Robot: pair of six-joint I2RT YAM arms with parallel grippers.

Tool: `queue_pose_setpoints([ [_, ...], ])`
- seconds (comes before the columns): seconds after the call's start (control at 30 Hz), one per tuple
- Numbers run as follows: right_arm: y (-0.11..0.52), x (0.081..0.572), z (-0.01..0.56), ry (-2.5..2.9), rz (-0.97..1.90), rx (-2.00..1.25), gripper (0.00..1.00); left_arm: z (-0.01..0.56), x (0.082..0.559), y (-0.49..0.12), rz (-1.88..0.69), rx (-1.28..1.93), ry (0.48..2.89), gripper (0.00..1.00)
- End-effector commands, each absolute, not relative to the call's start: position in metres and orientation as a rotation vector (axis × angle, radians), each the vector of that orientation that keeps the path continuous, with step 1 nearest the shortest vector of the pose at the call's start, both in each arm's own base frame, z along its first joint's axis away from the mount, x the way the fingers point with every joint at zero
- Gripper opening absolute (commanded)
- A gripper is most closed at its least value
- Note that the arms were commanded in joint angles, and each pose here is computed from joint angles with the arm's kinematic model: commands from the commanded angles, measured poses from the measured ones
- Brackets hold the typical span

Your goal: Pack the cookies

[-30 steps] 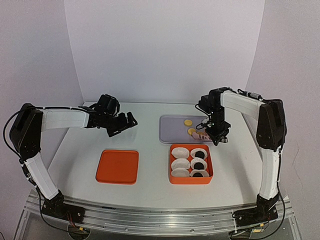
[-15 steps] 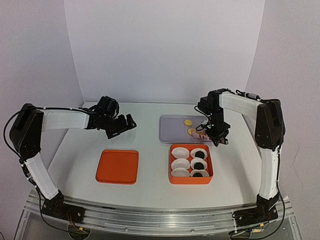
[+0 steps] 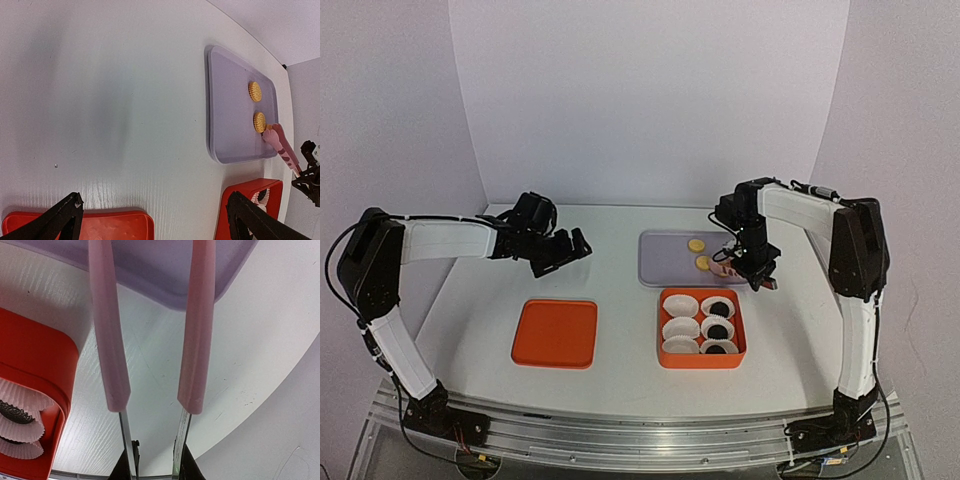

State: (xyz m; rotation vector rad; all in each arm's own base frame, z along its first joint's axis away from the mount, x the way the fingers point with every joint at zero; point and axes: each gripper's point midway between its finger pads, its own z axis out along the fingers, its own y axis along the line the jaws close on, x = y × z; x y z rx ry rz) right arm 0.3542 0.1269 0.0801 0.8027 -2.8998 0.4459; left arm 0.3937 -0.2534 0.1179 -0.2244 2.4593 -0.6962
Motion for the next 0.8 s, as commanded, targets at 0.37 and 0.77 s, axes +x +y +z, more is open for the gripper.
queue_pose_setpoints([
  [0.37, 0.105, 0.278, 0.172, -2.858, 0.410, 0.722, 0.00, 0.146, 0.390, -0.248, -0.729, -0.225, 2.395, 1.00],
  [0.77, 0.168, 0.197, 0.175, -2.721, 0.313, 0.982, 0.00, 0.156, 0.384, -0.241, -0.722, -0.236, 2.371, 1.00],
])
